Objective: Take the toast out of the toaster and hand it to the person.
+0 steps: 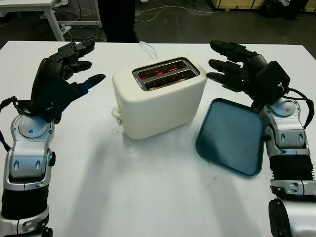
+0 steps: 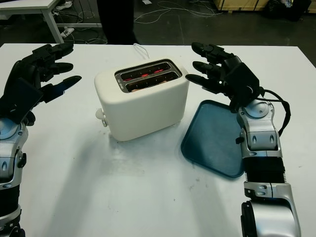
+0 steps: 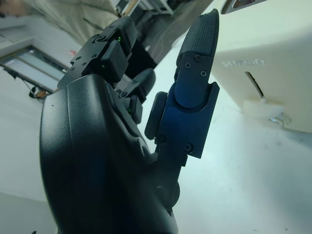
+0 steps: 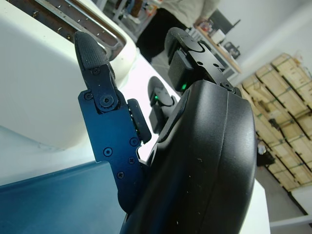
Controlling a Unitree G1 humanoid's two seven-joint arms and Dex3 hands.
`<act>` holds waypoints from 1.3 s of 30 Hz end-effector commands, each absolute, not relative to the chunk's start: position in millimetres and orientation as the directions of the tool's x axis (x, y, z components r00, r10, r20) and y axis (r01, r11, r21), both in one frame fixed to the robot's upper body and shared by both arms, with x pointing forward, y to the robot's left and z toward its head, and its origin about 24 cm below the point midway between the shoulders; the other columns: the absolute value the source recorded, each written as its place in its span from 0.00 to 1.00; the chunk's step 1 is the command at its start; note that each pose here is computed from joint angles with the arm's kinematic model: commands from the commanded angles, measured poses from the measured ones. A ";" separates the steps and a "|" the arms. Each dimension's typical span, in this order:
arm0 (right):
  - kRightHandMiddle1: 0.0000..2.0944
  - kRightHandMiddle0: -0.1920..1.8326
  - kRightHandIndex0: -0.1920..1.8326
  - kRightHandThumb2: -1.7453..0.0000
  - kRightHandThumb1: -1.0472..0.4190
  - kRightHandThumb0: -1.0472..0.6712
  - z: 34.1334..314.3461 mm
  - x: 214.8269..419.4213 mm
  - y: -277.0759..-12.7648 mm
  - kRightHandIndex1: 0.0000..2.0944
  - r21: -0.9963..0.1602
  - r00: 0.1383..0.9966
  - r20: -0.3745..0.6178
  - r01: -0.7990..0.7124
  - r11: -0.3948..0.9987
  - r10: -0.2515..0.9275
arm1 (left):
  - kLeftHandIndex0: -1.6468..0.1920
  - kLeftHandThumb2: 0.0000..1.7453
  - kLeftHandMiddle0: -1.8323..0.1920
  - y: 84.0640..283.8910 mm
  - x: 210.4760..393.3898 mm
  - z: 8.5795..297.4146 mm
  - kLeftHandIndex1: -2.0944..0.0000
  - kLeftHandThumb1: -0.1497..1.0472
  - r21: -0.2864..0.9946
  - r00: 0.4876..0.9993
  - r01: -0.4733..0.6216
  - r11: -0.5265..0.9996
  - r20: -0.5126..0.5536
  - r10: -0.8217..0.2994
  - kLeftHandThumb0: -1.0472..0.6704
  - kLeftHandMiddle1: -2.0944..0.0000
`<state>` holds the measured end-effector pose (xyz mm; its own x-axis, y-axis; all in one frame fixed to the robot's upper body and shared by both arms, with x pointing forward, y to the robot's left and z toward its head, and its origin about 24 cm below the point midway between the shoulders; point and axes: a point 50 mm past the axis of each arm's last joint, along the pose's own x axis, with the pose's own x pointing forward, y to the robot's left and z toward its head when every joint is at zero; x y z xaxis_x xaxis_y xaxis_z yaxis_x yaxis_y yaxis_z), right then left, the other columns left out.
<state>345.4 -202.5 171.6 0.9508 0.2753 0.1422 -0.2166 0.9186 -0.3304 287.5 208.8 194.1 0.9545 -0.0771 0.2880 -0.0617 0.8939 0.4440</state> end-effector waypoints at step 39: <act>0.00 0.25 0.26 1.00 0.16 0.38 167.6 340.2 -212.0 0.00 -0.271 0.961 0.106 -0.219 0.937 0.255 | 0.63 0.08 0.71 214.3 278.7 193.5 0.98 0.89 0.437 0.966 -0.089 0.895 0.257 -0.030 0.23 0.79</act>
<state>340.6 -209.3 167.0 0.9580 0.2638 0.1125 -0.2244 0.9337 -0.2790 280.1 213.9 193.6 0.9660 -0.0336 0.2564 -0.0832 0.8984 0.4312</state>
